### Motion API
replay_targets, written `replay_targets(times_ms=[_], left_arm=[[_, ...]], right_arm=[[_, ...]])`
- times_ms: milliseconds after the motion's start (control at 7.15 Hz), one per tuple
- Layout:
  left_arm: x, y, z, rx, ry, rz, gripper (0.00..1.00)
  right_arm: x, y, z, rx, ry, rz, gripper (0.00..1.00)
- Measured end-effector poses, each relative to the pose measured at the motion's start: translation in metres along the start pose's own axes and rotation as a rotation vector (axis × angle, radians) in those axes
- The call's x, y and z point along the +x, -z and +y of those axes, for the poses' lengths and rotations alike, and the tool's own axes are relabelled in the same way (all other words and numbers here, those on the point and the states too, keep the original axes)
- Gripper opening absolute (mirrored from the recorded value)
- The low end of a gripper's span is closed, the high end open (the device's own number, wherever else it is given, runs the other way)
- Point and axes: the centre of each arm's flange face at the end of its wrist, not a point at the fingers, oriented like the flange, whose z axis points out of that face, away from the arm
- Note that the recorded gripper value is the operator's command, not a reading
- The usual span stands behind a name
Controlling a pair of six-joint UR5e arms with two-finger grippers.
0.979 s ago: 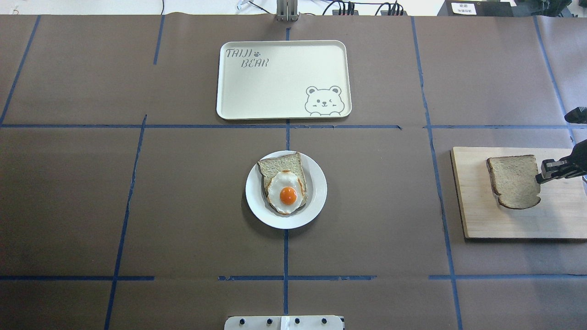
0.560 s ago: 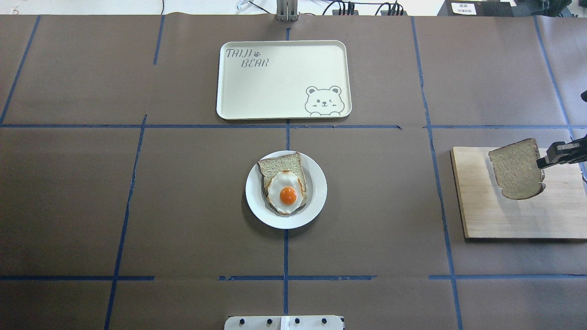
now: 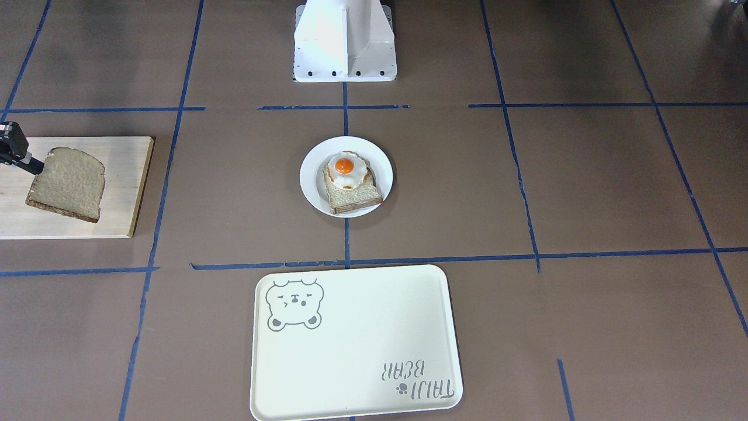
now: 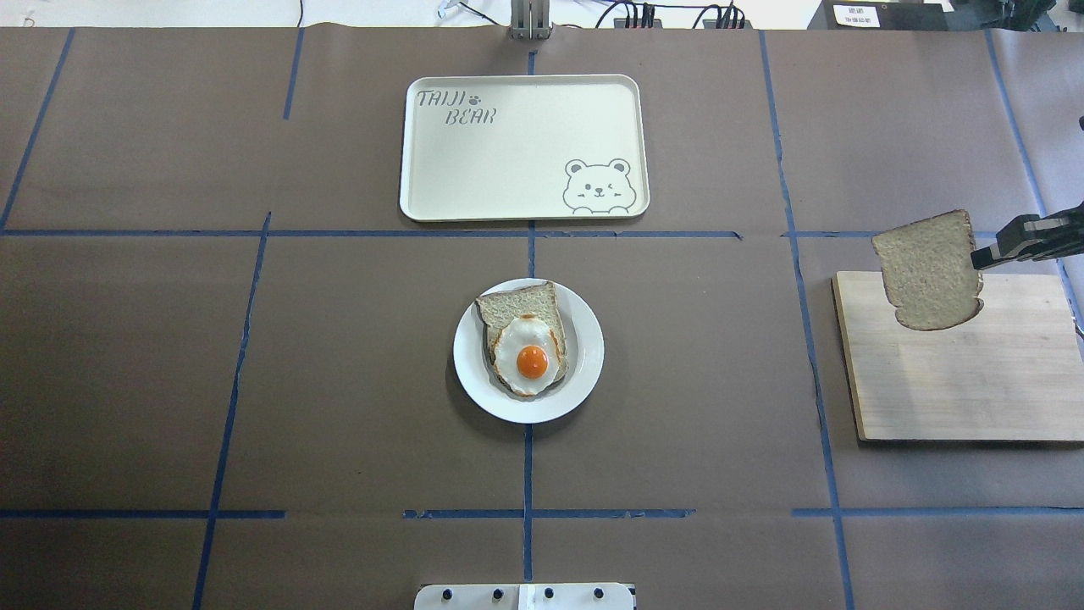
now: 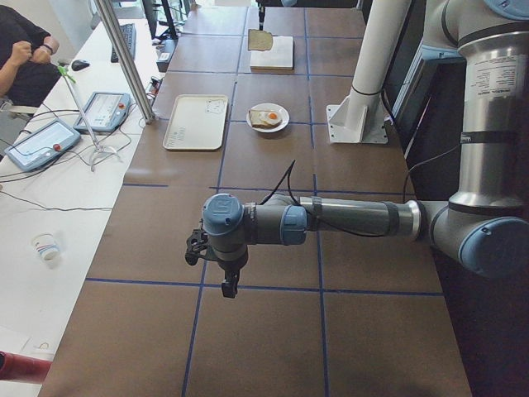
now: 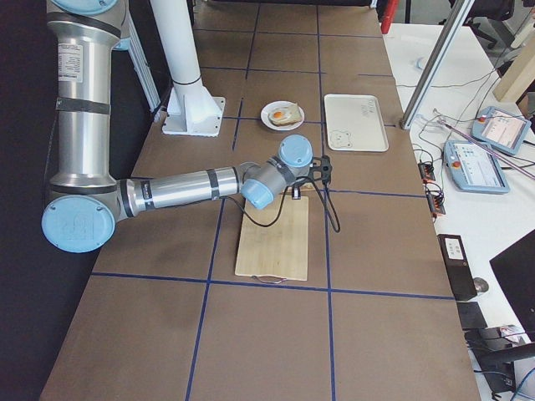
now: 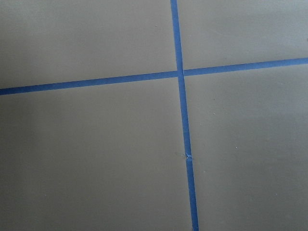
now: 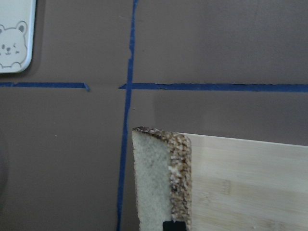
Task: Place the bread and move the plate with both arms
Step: 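Grasp the bread slice edge with the right gripper and lift it, then carry the bread with the right gripper over the egg plate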
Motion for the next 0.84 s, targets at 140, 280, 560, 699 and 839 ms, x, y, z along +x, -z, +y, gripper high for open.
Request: replay_targets(times_ms=[140, 280, 560, 699, 839], left_arm=[[0.000, 0.000, 0.000, 0.000, 0.000, 0.000, 1.00], [0.000, 0.000, 0.000, 0.000, 0.001, 0.000, 1.00], [-0.002, -0.001, 0.001, -0.004, 0.005, 0.000, 1.00], [-0.003, -0.003, 0.001, -0.007, 0.007, 0.000, 1.00], [-0.004, -0.004, 0.000, -0.009, 0.009, -0.001, 1.00]], right_arm=[[-0.032, 0.006, -0.016, 0.009, -0.011, -0.043, 0.00], [-0.078, 0.008, -0.035, 0.008, -0.018, -0.093, 0.00], [-0.182, -0.014, -0.054, -0.022, -0.007, -0.172, 0.00], [-0.236, -0.035, -0.051, -0.009, -0.017, -0.206, 0.00], [-0.280, -0.067, -0.034, 0.029, -0.029, -0.250, 0.00]])
